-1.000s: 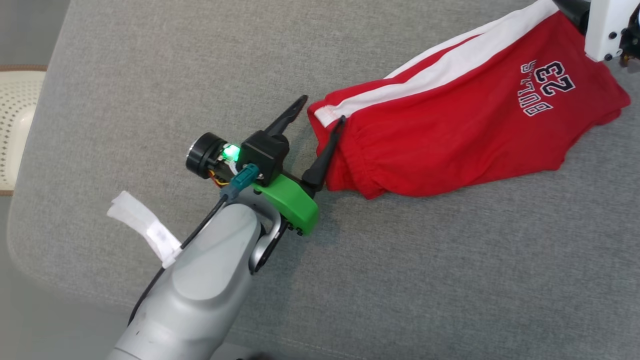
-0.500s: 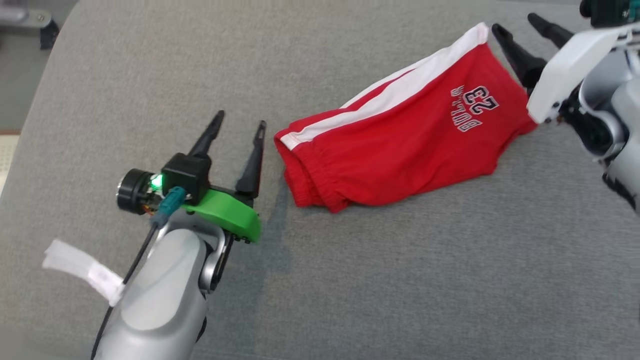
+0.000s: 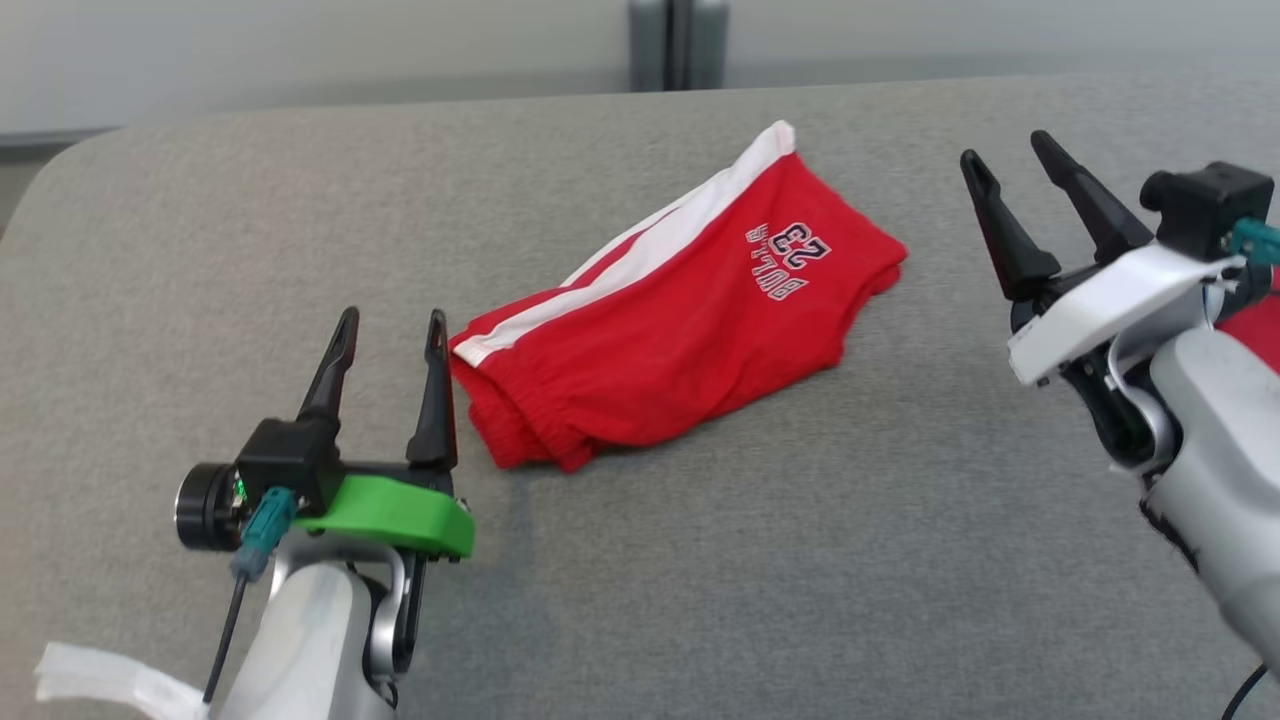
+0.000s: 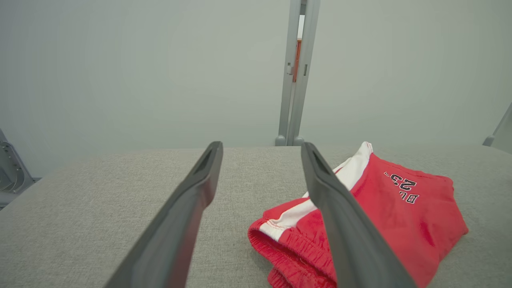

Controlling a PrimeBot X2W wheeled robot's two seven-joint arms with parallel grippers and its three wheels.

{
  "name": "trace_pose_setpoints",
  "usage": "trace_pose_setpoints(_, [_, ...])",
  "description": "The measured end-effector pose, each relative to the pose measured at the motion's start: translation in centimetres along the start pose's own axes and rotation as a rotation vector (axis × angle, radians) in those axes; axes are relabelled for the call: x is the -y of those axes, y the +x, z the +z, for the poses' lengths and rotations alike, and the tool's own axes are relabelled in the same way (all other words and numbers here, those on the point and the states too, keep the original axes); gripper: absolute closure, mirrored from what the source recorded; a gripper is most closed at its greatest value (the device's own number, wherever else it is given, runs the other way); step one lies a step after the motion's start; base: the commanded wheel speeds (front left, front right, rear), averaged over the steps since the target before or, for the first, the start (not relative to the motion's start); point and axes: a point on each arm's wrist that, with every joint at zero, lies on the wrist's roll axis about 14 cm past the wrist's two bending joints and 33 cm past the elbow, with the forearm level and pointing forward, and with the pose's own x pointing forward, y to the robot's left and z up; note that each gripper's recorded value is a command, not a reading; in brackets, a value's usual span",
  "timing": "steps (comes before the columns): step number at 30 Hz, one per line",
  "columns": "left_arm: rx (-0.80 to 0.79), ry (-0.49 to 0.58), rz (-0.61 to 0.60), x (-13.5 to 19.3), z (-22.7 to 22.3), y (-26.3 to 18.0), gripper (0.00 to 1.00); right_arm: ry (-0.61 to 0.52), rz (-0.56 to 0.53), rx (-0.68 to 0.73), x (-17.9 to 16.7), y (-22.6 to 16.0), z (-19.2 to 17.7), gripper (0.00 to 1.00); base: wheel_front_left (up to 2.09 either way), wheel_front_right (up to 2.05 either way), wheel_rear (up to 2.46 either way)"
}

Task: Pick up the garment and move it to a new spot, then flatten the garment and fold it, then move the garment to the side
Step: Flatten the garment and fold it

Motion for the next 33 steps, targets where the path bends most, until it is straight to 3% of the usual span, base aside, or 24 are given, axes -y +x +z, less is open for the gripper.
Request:
trace_pose_setpoints(8, [-0.006, -0.011, -0.04, 1.9, -0.6, -1.8, 0.0, -0.004, -0.139, 0.121, -0.1, -6.8, 0.7, 0.0, 0.0, 0.0, 0.0])
trace_pose_setpoints(17, [-0.047, -0.005, -0.044, 2.8, -1.8, -4.7, 0.0, 0.039, -0.263, 0.103, -0.7, -12.1, -1.7, 0.0, 0.0, 0.0, 0.0])
trace_pose_setpoints(26, [-0.054, -0.03, -0.036, 2.9, -1.9, -5.4, 0.0, 0.05, -0.269, 0.07, -1.3, -12.7, -3.1, 0.0, 0.0, 0.0, 0.0])
trace_pose_setpoints(33, [-0.055, -0.042, -0.025, 2.6, -2.0, -5.0, 0.0, 0.269, -0.275, -0.01, -1.6, -10.6, -6.0, 0.0, 0.0, 0.0, 0.0])
